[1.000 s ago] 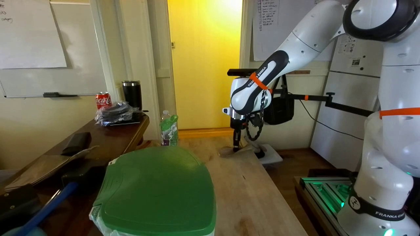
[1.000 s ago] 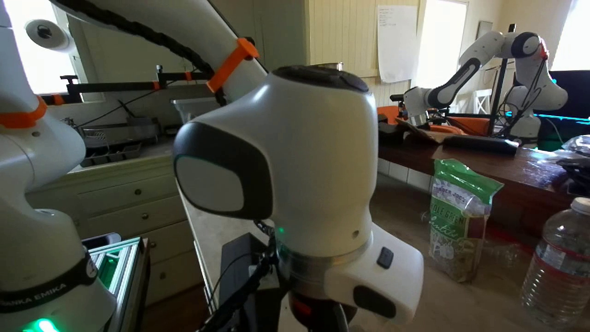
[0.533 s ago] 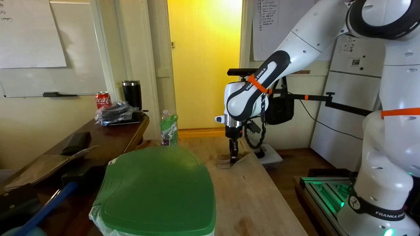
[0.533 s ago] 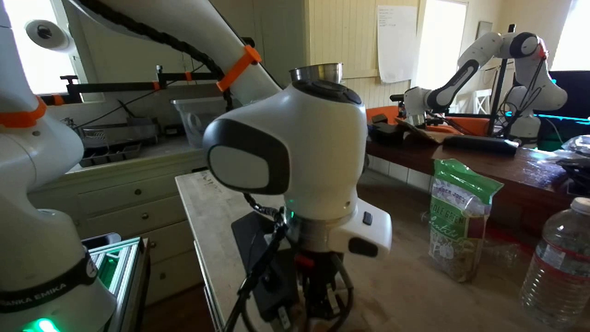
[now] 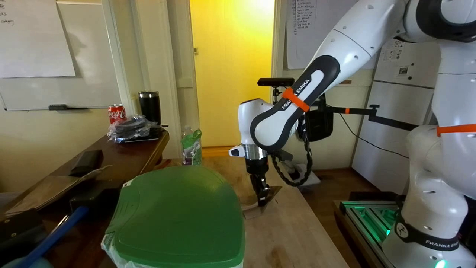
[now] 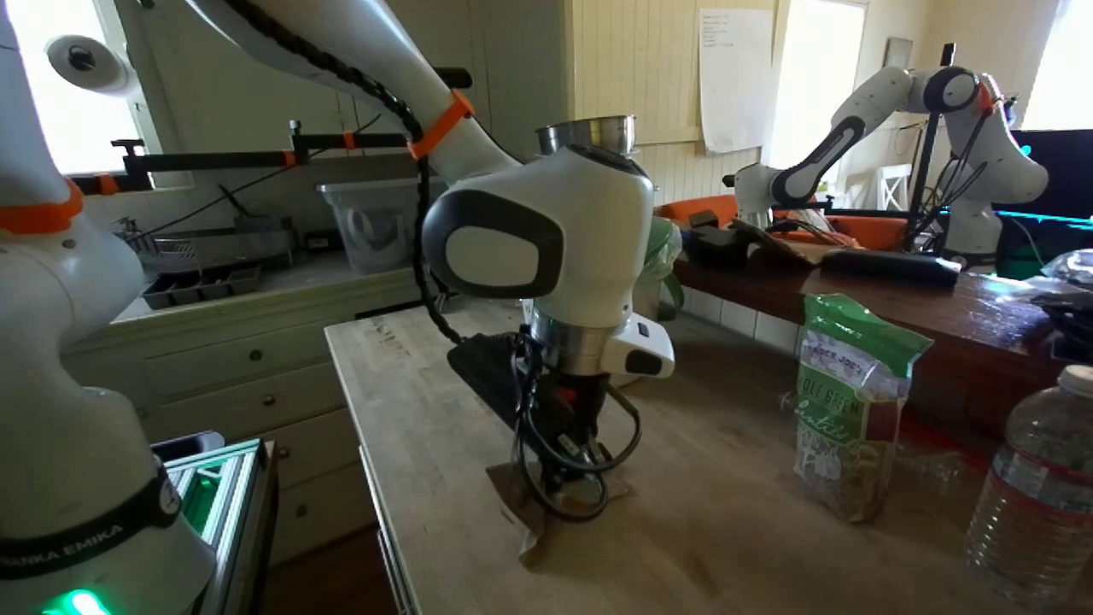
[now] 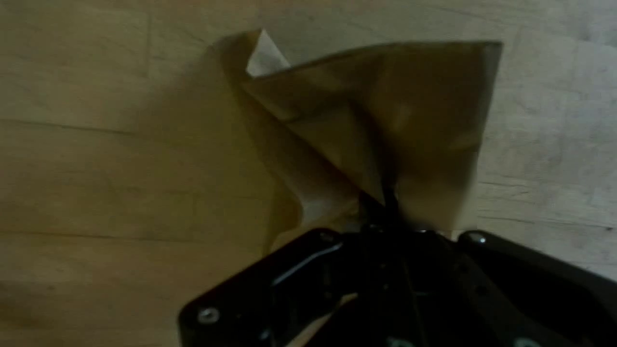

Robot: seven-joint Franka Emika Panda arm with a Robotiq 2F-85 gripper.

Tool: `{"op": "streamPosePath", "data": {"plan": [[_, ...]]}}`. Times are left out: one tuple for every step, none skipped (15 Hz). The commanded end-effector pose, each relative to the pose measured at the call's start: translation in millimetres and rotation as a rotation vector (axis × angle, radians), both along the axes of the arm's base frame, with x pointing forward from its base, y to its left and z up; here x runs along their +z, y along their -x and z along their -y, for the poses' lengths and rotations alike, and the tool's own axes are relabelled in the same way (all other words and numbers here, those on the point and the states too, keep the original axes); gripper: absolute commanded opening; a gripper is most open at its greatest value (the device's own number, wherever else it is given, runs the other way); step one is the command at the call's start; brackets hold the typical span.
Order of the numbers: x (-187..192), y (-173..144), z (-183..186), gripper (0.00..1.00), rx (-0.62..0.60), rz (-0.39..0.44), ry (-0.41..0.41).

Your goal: Use the brown napkin to wipe the counter.

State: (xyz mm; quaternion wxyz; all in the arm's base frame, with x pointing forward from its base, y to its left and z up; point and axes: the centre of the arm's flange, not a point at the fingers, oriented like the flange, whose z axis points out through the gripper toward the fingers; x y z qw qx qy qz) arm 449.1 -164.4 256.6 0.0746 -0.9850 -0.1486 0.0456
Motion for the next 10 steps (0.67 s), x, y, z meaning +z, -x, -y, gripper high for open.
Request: {"op": "streamPosePath", "data": {"plan": [[-33,-8,-53,0.0,0.136,-0.113,0.04],[-34,-11,-66,0.0,0.183,-0.128,0.057],[-37,-14,-81,0.0,0.227,-0.141,0.081],[-39,-16,-95,0.0,0.27,-0.157,0.101],[-41,-17,-109,0.0,0.312,-0.173,0.118],[-43,-17,-120,0.0,0.352,-0.19,0.139],[-46,-17,-130,0.0,0.389,-0.209,0.165],[-47,-19,-136,0.0,0.417,-0.221,0.186],[-46,-19,-139,0.0,0.43,-0.225,0.215],[-46,-23,-138,0.0,0.443,-0.228,0.23]]}}
